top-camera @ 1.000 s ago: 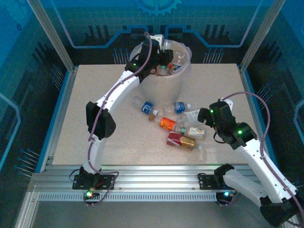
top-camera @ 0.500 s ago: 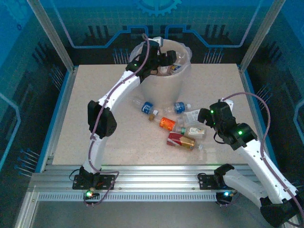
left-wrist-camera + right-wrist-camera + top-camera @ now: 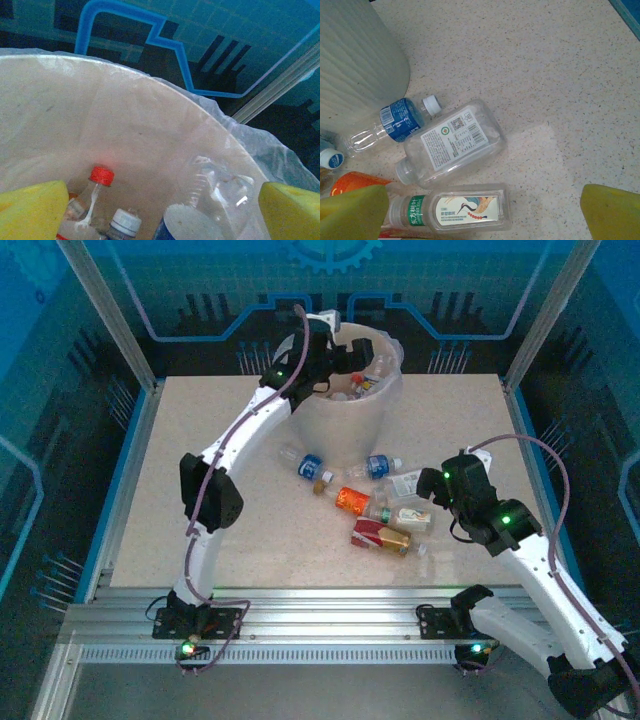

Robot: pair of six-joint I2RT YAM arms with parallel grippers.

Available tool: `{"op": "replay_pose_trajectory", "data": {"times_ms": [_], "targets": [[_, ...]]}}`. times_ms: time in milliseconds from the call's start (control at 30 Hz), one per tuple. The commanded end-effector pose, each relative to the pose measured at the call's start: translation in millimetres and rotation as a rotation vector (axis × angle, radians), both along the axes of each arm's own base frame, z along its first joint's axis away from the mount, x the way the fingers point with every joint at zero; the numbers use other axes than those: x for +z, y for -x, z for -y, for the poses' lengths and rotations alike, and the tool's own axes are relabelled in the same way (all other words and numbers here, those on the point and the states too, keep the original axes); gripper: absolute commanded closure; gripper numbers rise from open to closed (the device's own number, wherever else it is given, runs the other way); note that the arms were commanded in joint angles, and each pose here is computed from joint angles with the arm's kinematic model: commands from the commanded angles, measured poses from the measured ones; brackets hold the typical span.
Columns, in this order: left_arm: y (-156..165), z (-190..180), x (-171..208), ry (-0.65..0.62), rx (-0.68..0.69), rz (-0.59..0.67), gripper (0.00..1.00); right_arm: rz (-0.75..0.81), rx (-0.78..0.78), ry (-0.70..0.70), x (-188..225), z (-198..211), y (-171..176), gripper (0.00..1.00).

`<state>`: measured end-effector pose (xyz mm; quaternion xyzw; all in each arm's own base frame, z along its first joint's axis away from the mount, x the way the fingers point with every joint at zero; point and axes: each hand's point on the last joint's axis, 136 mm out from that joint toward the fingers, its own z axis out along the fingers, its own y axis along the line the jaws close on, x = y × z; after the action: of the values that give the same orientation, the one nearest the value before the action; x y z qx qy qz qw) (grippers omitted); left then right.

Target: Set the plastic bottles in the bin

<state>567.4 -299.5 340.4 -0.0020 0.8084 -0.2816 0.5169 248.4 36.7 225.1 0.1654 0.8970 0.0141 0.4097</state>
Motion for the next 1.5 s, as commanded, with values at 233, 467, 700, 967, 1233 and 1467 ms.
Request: {"op": "replay_pose_trajectory", "data": {"times_ms": [233,467,700,967,1233,1467], "targets": [[75,-37,105,0.067,-0.011,0.257,0.01,0.059,-0.135,-0.011,8,24,9,0.0],[121,-70,95,0.073,0.048,0.289,0.01,0.06,-0.143,-0.024,7,25,12,0.0],[153,-117,35,0.121,0.222,0.187,0.01,0.063,-0.143,-0.04,5,23,11,0.0],[183,-174,-44,0.136,0.486,0.032,0.01,0.019,-0.107,-0.032,-2,15,5,0.0],[196,-195,-129,0.192,0.642,-0.202,0.01,-0.029,-0.079,-0.019,-10,7,-3,0.0],[185,-180,-182,0.269,0.68,-0.387,0.01,-0.055,-0.069,-0.019,-15,4,-4,0.0]]}}
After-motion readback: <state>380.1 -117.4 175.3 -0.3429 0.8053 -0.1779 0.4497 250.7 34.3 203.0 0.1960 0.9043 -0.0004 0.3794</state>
